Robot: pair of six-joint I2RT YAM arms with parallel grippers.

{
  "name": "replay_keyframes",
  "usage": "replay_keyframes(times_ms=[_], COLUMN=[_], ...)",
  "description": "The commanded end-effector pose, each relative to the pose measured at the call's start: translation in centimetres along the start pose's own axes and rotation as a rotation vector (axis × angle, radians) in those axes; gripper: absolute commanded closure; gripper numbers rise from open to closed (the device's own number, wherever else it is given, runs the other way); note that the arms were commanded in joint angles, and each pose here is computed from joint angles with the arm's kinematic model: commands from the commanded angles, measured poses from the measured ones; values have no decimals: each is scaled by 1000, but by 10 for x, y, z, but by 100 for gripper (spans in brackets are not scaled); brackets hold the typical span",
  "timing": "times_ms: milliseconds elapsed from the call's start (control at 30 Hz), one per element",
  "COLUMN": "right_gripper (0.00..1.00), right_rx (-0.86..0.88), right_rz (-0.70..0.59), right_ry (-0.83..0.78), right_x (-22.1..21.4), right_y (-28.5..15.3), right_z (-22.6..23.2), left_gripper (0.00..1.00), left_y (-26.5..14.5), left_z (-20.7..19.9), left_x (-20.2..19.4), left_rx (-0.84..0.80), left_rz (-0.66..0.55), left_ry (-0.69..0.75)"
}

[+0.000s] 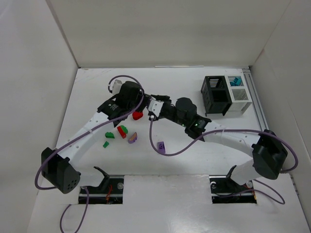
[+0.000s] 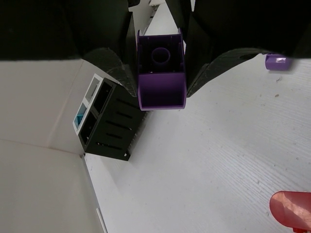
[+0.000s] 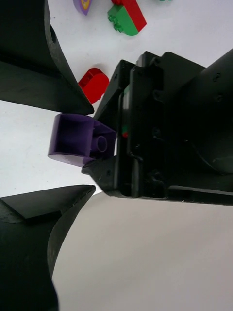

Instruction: Sort the legos into containers by color

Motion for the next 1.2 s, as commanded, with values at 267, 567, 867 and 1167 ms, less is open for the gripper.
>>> replay_keyframes(times_ms=[267,567,867,1167], right_gripper=[50,44,52,76], right_rx=[-98,-37,3,22], right_rz=[-9,32,51,81], right_ry=[-4,1,16,28], right_x=[16,5,-1,-8], right_y=[7,13,13,23], right_z=[-21,-8,3,9], left_gripper=[100,100,100,100], left_y=[-23,-29,-31,-38], left_z=[-1,3,1,3], left_x=[6,9,14,13], left_rx=[-75,-93,-104,-126], left_rz=[0,-18,-50,-43], left_ry=[-21,-27,-43,-35])
Point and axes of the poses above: each gripper's point midway between its finger pads, its own y axis out along the fingers, its own z axis along the line the jaws close on, x = y × z, the point moved 7 cm from there along -y, back along the fingers, and after that the axes turned 11 degrees about -y, right-handed, at the moved point
